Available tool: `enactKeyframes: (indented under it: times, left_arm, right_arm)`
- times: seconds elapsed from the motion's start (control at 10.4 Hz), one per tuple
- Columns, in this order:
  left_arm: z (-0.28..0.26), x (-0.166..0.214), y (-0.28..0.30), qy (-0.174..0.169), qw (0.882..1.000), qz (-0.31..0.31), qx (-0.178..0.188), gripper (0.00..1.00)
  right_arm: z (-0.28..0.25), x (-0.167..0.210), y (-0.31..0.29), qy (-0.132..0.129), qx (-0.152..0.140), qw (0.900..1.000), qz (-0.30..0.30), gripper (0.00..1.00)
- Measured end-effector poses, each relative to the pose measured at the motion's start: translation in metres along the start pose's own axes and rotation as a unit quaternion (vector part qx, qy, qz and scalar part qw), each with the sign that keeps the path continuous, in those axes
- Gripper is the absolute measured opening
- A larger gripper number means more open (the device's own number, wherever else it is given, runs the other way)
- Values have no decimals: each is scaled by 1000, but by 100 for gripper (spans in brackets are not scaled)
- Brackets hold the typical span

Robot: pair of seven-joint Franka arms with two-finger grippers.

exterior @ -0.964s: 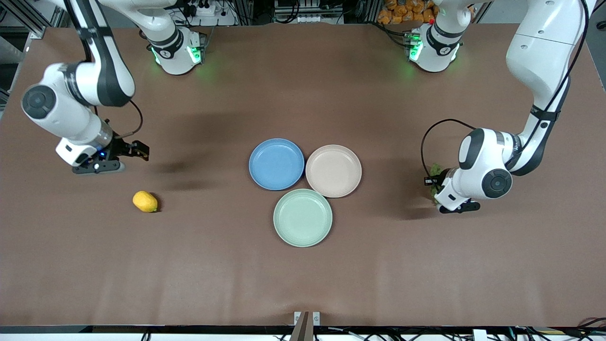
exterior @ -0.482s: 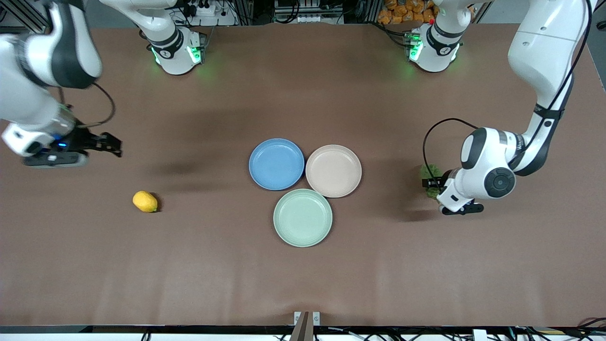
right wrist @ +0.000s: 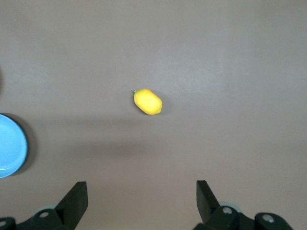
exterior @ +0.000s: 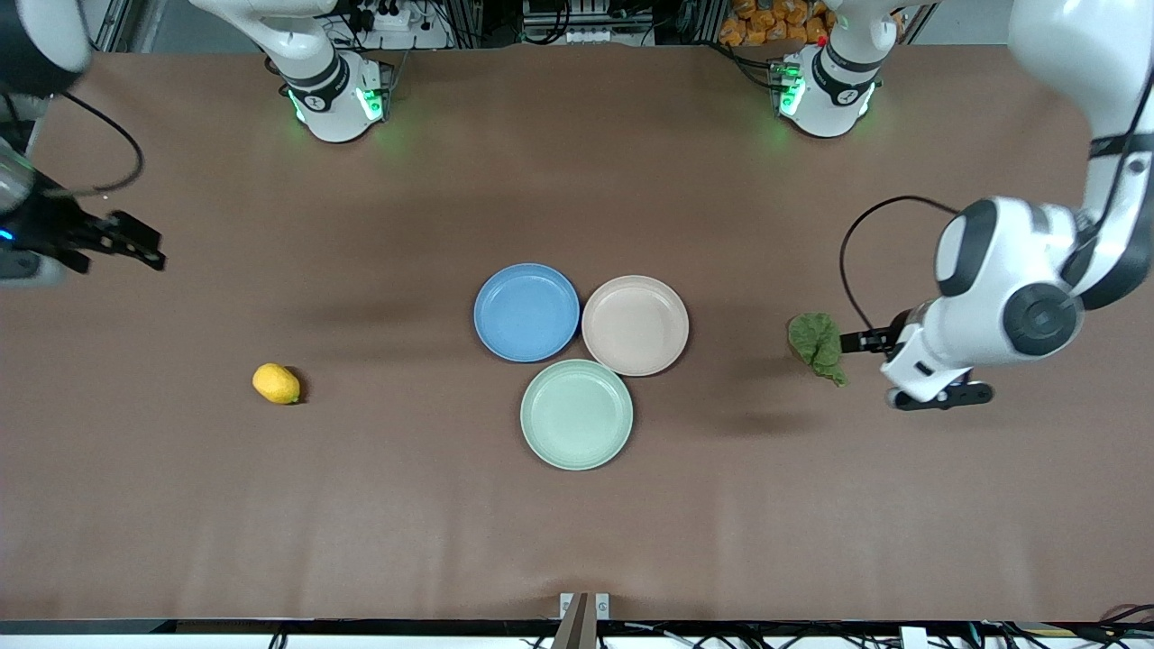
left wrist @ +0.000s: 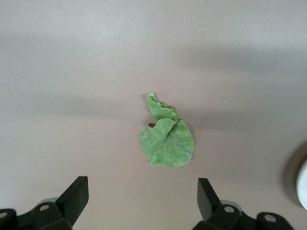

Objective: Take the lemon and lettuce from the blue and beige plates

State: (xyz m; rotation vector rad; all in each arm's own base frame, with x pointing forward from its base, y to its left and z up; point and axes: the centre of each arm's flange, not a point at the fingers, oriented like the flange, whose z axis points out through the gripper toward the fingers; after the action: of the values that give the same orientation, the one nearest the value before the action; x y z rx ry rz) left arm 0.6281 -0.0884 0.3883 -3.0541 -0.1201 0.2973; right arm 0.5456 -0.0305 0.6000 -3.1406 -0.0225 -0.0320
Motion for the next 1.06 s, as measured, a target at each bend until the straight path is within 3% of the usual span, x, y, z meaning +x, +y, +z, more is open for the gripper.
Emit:
enactKeyframes:
  times: [0.29, 0.68, 1.06]
  left_arm:
    - [-60, -24, -1, 38, 999, -1, 6, 100]
    - [-117, -54, -7, 66, 998, -7, 14, 100]
    - [-159, -73, -5, 72, 997, -6, 17, 100]
  right_arm:
    - [-43, -7, -5, 0, 25, 1000, 19, 100]
    - [-53, -10, -6, -10, 25, 999, 41, 100]
    - [-59, -9, -5, -3, -23, 999, 36, 100]
